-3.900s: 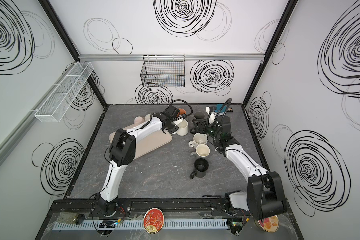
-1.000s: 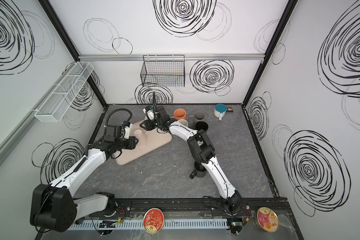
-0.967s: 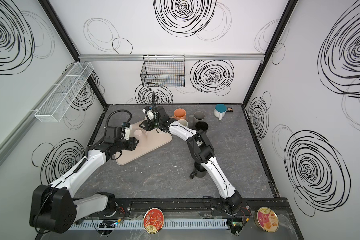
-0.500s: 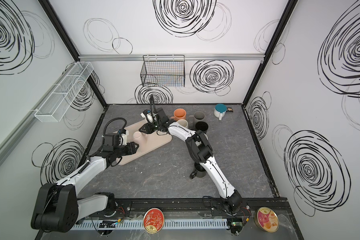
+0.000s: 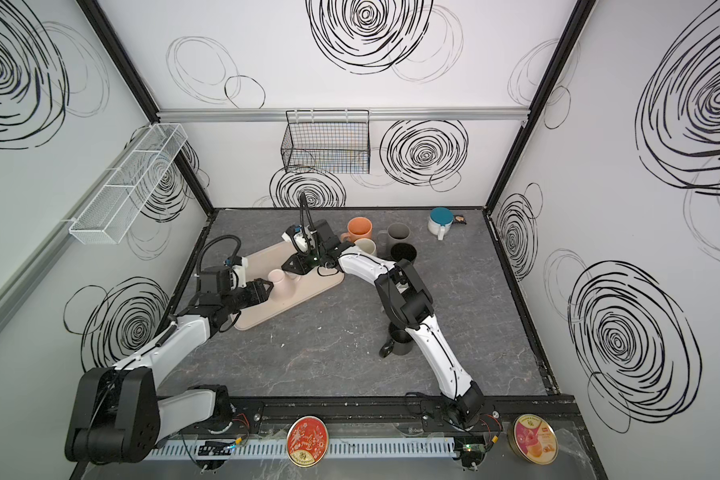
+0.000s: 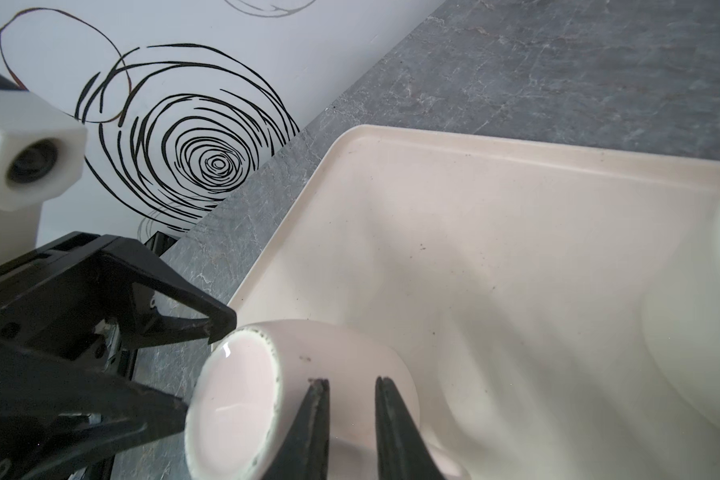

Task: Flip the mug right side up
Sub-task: 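Close the right gripper on the pink mug's handle while the left steadies the mug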

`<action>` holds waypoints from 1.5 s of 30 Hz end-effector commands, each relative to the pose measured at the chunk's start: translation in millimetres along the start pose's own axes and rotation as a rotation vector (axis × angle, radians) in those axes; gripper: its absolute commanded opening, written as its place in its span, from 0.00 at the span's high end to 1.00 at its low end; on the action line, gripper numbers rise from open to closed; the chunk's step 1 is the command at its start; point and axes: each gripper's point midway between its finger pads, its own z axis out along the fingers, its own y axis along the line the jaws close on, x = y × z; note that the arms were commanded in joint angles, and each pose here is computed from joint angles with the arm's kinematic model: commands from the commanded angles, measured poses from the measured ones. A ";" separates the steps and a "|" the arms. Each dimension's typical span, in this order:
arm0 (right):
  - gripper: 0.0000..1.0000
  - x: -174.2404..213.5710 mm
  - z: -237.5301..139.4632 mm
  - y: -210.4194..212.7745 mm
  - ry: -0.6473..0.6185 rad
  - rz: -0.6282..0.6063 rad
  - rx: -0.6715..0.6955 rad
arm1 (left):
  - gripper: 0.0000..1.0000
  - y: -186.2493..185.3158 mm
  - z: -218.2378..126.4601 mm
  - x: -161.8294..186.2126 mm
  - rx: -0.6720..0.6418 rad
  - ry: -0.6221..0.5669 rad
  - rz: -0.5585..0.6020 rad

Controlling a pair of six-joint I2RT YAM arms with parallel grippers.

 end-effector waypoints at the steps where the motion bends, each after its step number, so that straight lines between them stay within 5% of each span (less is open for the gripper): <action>1: 0.78 11.2 -8.6 14.0 0.054 0.001 -0.011 | 0.41 2.0 -2.6 -11.8 -0.004 -0.056 -0.008; 17: 0.82 36.8 -37.0 32.2 0.110 0.015 -0.010 | 0.41 2.5 8.2 -19.5 0.012 -0.073 -0.022; 27: 0.65 16.5 -74.9 31.1 0.069 -0.065 0.286 | 0.40 0.7 -1.9 -25.5 -0.001 -0.082 -0.003; 32: 0.55 30.9 -61.3 40.8 0.153 -0.093 0.318 | 0.40 1.2 -8.7 -23.9 0.002 -0.092 -0.006; 45: 0.50 51.3 -23.8 23.9 0.299 -0.175 0.411 | 0.39 2.9 -17.4 -25.0 0.002 -0.098 0.000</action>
